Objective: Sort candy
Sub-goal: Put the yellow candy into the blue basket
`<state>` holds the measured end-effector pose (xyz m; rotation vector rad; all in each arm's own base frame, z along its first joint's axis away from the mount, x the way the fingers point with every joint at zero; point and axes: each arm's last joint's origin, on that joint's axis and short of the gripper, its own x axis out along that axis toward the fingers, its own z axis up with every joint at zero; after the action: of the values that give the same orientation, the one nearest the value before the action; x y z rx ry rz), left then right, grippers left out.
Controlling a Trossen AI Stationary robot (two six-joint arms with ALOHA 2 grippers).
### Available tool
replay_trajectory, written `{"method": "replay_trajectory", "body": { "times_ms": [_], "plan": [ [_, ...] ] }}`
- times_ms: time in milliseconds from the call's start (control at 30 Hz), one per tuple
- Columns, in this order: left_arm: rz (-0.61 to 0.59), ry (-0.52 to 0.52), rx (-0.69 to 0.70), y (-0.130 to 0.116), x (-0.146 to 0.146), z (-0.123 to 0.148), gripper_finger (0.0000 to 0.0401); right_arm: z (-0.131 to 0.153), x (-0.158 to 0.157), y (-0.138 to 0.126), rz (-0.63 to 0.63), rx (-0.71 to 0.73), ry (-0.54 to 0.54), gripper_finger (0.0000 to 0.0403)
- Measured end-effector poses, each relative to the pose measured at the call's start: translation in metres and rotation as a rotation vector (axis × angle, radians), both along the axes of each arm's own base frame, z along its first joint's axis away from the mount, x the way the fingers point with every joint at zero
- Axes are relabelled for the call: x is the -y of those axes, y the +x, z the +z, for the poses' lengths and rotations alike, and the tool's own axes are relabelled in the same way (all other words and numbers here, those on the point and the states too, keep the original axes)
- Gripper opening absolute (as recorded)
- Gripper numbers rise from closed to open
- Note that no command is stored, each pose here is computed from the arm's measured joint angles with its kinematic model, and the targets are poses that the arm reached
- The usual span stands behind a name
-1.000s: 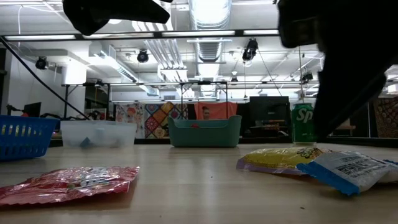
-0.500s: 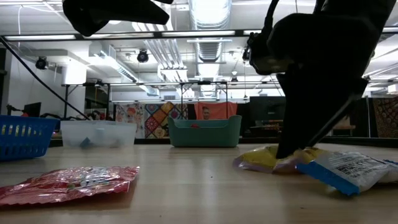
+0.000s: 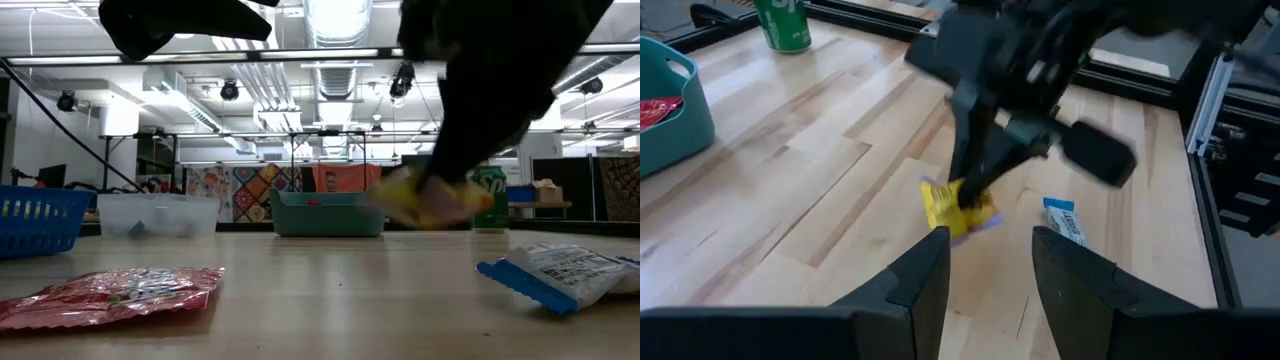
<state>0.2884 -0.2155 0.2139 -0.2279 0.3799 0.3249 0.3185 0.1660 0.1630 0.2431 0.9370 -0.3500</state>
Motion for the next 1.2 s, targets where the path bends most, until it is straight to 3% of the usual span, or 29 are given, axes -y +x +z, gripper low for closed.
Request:
{"method": "replay_trajectory", "body": {
  "times_ms": [167, 433, 567, 867, 1033, 1200],
  "plan": [
    [0.034, 0.017, 0.024, 0.004, 0.002, -0.007, 0.0148, 0.017, -0.006, -0.015, 0.017, 0.153, -0.144, 0.0022],
    [0.092, 0.048, 0.08, 0.024, 0.005, -0.036, 0.0201, 0.016, -0.015, -0.028, 0.094, 0.416, -0.231, 0.0021],
    [0.105, 0.133, 0.123, 0.038, 0.006, -0.049, 0.0208, 0.014, -0.021, -0.024, 0.179, 0.533, -0.294, 0.0021],
    [0.149, 0.234, 0.146, 0.046, 0.001, -0.048, 0.0207, 0.013, -0.023, -0.022, 0.255, 0.569, -0.395, 0.0021],
    [0.14, 0.251, 0.14, 0.047, -0.001, -0.047, 0.0158, 0.012, -0.022, -0.021, 0.259, 0.563, -0.404, 0.0022],
    [0.134, 0.261, 0.135, 0.048, -0.001, -0.047, 0.0041, 0.012, -0.022, -0.021, 0.255, 0.562, -0.396, 0.0032]
  ]
}}
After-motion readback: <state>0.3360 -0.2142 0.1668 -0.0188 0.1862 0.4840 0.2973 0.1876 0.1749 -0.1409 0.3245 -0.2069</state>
